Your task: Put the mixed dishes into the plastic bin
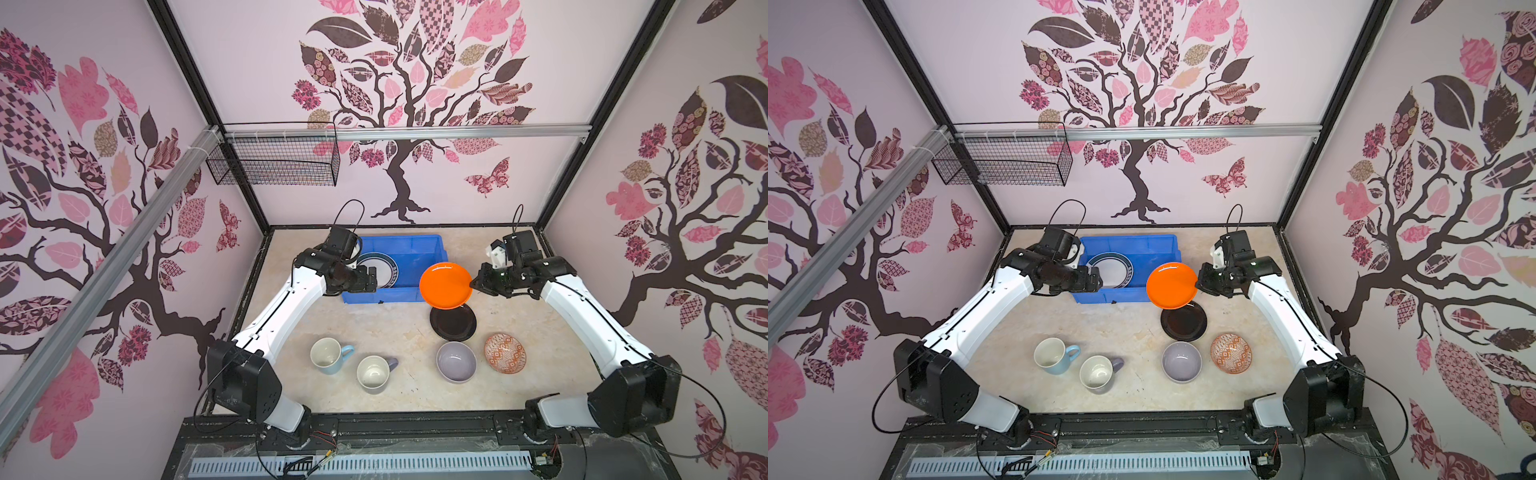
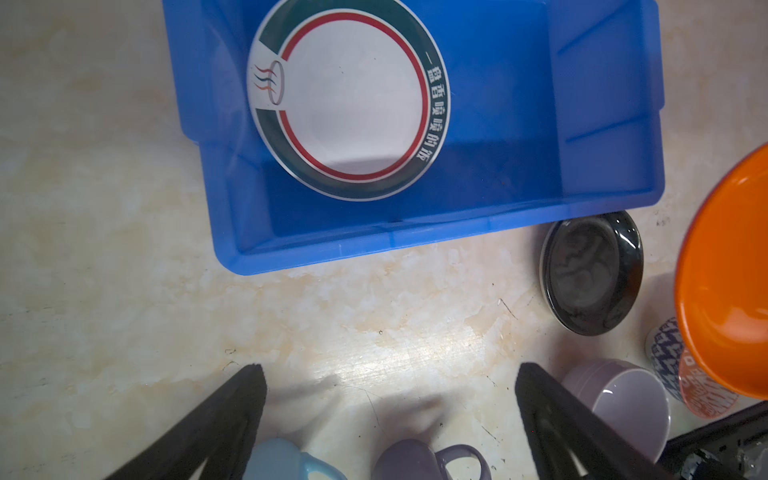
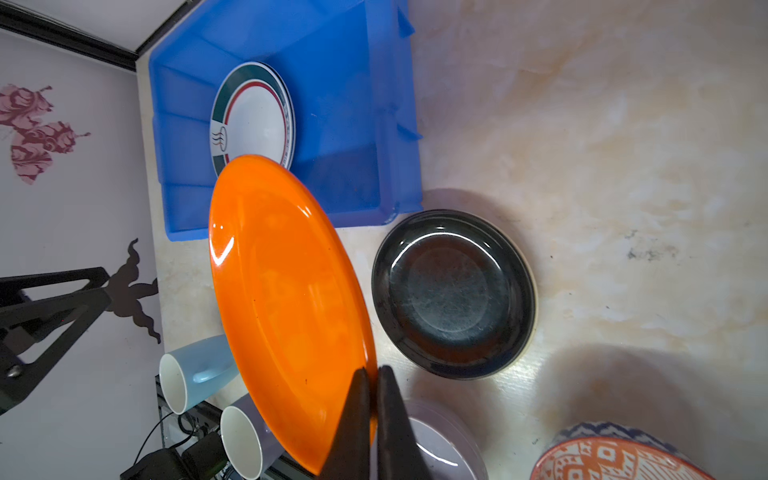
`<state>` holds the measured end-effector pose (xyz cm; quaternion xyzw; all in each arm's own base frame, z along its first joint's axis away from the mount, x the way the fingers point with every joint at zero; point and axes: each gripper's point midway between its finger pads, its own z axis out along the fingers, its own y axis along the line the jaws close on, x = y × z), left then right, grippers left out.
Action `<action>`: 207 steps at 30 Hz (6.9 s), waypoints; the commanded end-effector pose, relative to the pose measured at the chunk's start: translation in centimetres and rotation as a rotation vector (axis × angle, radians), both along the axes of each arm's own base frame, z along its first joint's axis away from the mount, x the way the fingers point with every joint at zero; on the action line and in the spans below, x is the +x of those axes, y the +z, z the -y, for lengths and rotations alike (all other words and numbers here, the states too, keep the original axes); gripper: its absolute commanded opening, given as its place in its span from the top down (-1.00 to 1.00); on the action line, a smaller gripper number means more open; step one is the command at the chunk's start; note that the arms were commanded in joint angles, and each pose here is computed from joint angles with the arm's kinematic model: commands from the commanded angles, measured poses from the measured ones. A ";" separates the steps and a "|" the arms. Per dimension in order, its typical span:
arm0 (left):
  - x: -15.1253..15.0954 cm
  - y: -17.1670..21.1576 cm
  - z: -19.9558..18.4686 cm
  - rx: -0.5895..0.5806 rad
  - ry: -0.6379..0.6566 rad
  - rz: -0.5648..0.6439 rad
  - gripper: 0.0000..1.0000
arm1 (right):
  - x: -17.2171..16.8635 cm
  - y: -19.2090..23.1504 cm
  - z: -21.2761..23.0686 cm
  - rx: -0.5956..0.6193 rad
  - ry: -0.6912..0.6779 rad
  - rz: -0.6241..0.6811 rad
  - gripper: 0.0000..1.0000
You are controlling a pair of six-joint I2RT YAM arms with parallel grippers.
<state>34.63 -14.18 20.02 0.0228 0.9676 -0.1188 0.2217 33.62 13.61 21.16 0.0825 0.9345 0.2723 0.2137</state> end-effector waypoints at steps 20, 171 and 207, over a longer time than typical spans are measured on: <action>7.0 -7.4 -3.9 0.189 0.133 -0.098 -0.86 | 10.3 -1.4 -3.8 0.110 0.063 0.069 1.00; -11.5 -0.8 16.0 -0.117 -0.552 -0.062 -0.97 | -2.4 -19.4 4.7 -0.230 -0.047 -0.320 1.00; -11.3 -1.6 15.9 -0.081 -0.600 -0.055 -0.97 | -4.0 -19.7 5.3 -0.256 -0.054 -0.349 0.98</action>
